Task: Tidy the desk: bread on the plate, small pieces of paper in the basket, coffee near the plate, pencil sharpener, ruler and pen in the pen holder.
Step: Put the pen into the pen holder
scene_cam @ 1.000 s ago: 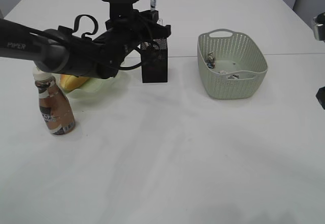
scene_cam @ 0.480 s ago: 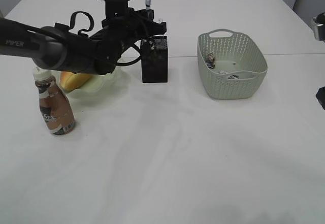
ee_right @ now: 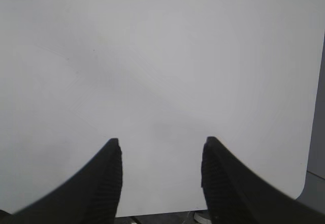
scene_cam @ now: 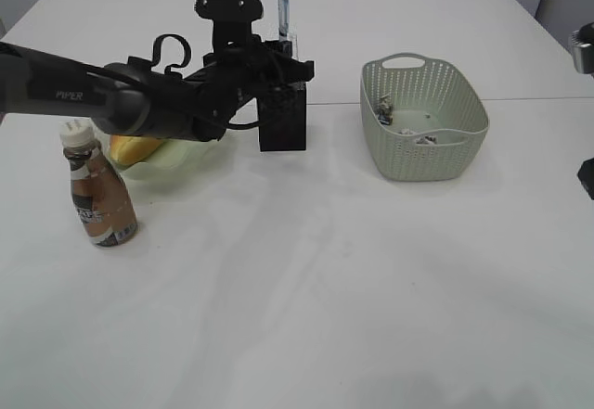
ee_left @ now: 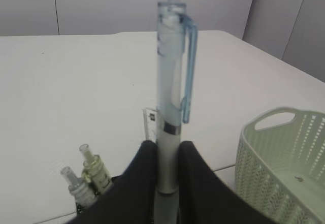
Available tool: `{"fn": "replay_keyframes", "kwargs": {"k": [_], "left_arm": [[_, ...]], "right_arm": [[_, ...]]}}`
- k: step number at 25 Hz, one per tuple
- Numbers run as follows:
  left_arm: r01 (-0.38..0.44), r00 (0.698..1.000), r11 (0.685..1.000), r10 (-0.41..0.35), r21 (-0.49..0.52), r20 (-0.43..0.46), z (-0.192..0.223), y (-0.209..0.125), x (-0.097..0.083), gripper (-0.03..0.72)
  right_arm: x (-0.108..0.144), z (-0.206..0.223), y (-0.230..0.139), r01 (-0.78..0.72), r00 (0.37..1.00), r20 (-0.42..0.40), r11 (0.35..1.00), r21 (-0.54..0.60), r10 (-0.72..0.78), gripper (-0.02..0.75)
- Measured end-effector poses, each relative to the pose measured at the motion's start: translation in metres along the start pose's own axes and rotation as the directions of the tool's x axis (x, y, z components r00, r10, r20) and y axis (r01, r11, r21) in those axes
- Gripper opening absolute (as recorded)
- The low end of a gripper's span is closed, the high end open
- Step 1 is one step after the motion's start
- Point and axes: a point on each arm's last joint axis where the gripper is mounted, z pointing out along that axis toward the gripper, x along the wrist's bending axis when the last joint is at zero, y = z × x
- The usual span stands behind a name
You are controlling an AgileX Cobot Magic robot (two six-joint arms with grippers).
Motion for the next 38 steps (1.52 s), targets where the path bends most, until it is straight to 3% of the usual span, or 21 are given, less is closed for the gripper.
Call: {"fn": "replay_keyframes", "kwargs": {"k": [23,27,31,38], "left_arm": [[0.002,1.000,1.000,-0.002,0.014,0.000,0.011,-0.011,0.002,0.097],[0.002,1.000,1.000,-0.002,0.021,0.000,0.011,-0.012,0.002,0.171],[0.002,1.000,0.999,-0.002,0.034,0.000,0.011,-0.013,0.002,0.300],[0.002,1.000,0.998,-0.002,0.063,0.001,0.011,-0.015,0.001,0.339]], "right_arm": [[0.000,0.000,0.000,0.000,1.000,0.000,1.000,0.000,0.000,0.402],[0.000,0.000,0.000,0.000,1.000,0.000,1.000,0.000,0.000,0.402],[0.000,0.000,0.000,0.000,1.000,0.000,1.000,0.000,0.000,0.402],[0.000,0.000,0.000,0.000,1.000,0.000,1.000,0.000,0.000,0.402]]}}
